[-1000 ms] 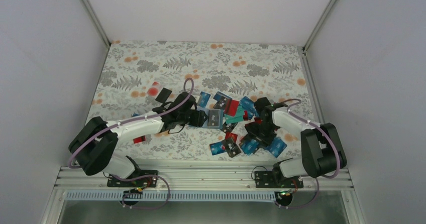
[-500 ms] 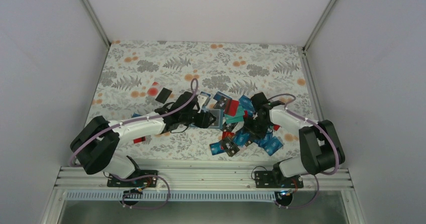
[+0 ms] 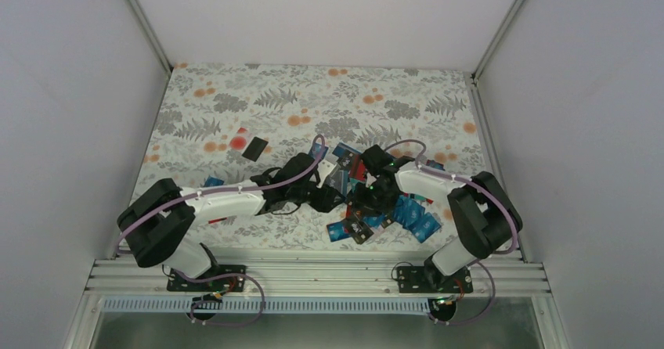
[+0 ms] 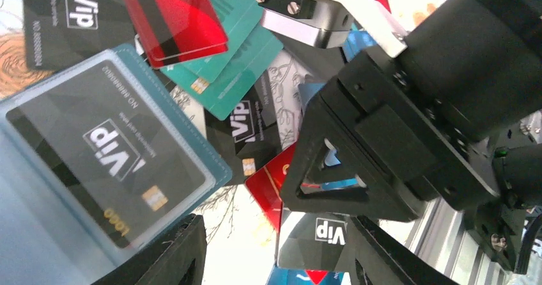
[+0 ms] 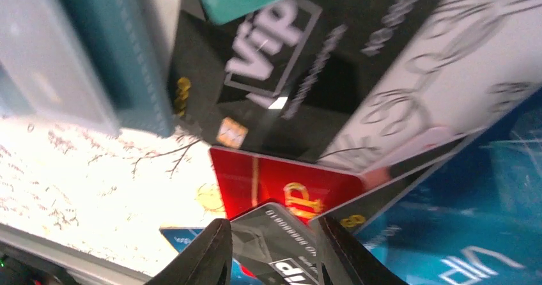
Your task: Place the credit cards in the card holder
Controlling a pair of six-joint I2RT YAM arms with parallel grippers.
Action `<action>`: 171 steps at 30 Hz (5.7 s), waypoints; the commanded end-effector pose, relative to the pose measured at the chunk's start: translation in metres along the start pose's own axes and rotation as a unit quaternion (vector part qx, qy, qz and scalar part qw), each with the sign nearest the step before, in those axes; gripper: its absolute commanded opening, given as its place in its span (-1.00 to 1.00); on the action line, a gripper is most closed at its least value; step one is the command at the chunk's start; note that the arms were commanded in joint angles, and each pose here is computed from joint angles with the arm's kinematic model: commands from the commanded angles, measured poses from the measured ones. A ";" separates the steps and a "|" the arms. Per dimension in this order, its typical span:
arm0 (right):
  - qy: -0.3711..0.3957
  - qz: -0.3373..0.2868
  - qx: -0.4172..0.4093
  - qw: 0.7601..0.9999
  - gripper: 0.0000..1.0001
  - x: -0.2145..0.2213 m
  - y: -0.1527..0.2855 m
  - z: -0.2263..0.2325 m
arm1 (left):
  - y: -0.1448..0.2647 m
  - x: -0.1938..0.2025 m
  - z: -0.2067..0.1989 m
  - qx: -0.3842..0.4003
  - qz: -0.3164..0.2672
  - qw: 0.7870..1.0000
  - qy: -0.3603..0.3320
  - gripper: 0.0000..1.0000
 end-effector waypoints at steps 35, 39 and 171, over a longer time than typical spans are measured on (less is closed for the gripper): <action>0.171 -0.026 0.032 0.984 -0.26 0.037 -0.013 0.060 | 0.072 0.092 -0.019 0.048 0.058 0.996 0.054 0.08; 0.201 -0.026 0.003 0.979 -0.26 0.045 -0.003 0.061 | 0.079 0.114 -0.022 0.052 0.084 0.988 0.116 0.09; 0.206 -0.222 -0.596 0.744 -0.26 0.022 0.253 0.195 | 0.194 -0.125 -0.058 0.134 -0.398 0.876 0.237 -0.95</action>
Point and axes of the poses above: each gripper's point midway between its finger pads, its own y axis back along the fingers, its own z axis along the line the jaws close on, x = y × z, the point moved 4 cm from there along y, back along the fingers, and after that the axes turned 1 degree about -y, right-handed, at the moved point
